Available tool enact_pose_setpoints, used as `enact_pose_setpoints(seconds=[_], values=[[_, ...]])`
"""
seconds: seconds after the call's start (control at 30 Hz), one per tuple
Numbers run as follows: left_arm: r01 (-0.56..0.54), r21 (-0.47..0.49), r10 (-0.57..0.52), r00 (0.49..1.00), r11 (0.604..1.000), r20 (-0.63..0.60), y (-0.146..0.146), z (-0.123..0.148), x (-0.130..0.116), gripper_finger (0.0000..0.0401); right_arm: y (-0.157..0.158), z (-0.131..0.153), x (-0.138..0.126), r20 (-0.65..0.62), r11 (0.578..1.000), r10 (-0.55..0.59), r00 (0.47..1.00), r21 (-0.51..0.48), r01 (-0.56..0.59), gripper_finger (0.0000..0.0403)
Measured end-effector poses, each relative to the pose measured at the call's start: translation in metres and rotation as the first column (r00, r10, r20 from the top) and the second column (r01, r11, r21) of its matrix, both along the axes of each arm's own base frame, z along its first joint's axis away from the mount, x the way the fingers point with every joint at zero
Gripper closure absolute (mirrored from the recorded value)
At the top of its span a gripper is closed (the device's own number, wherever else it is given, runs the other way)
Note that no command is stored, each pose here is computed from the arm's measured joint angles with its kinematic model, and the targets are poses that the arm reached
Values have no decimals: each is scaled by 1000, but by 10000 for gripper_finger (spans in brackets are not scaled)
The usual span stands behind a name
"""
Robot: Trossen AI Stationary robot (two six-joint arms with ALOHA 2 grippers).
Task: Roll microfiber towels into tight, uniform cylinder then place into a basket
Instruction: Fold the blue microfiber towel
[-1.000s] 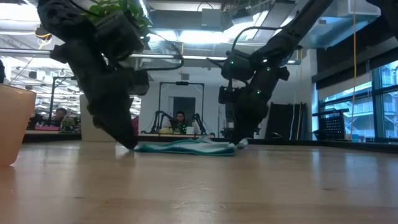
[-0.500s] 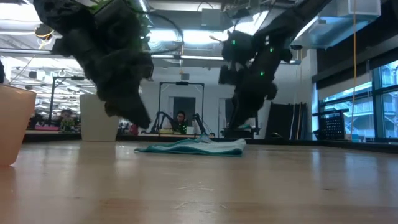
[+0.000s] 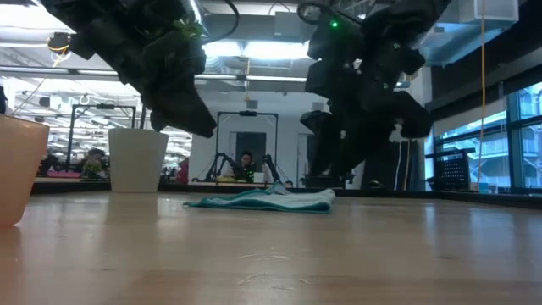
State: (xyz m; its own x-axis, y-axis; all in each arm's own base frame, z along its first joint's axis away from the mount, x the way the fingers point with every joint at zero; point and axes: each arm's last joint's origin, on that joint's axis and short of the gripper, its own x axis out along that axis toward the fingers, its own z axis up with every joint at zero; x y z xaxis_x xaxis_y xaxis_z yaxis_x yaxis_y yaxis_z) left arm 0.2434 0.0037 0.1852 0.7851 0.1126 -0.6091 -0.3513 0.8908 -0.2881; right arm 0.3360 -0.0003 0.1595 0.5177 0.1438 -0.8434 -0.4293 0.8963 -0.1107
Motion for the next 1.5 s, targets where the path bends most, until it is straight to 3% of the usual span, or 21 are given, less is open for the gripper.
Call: enact_pose_setpoints(seconds=[0.27, 0.6, 0.83, 1.03, 1.3, 1.5], values=[[-2, 1, 2, 1000, 1000, 2, 0, 1, 0, 290, 13, -26, -2, 34, 999, 42, 999, 4, -42, 212], [-4, -2, 4, 1000, 1000, 5, 0, 1, 0, 290, 13, -47, 1, -18, 999, 38, 999, 7, -38, 218], [-5, -2, 5, 1000, 1000, 5, 0, 1, 0, 290, 13, -48, 2, -17, 1000, 16, 1000, 14, -16, 288], [-8, -7, 8, 1000, 1000, 6, 0, 1, 0, 290, 8, -47, 3, -38, 984, -146, 989, 98, 149, 389], [-8, -7, 8, 1000, 1000, 6, 0, 1, 0, 290, -2, -34, 8, -37, 972, -177, 984, 148, 181, 397], [19, -18, -19, 1000, 1000, 3, -1, 1, 0, 290, -30, -12, 10, 1, 924, -289, 957, 261, 278, 399]])
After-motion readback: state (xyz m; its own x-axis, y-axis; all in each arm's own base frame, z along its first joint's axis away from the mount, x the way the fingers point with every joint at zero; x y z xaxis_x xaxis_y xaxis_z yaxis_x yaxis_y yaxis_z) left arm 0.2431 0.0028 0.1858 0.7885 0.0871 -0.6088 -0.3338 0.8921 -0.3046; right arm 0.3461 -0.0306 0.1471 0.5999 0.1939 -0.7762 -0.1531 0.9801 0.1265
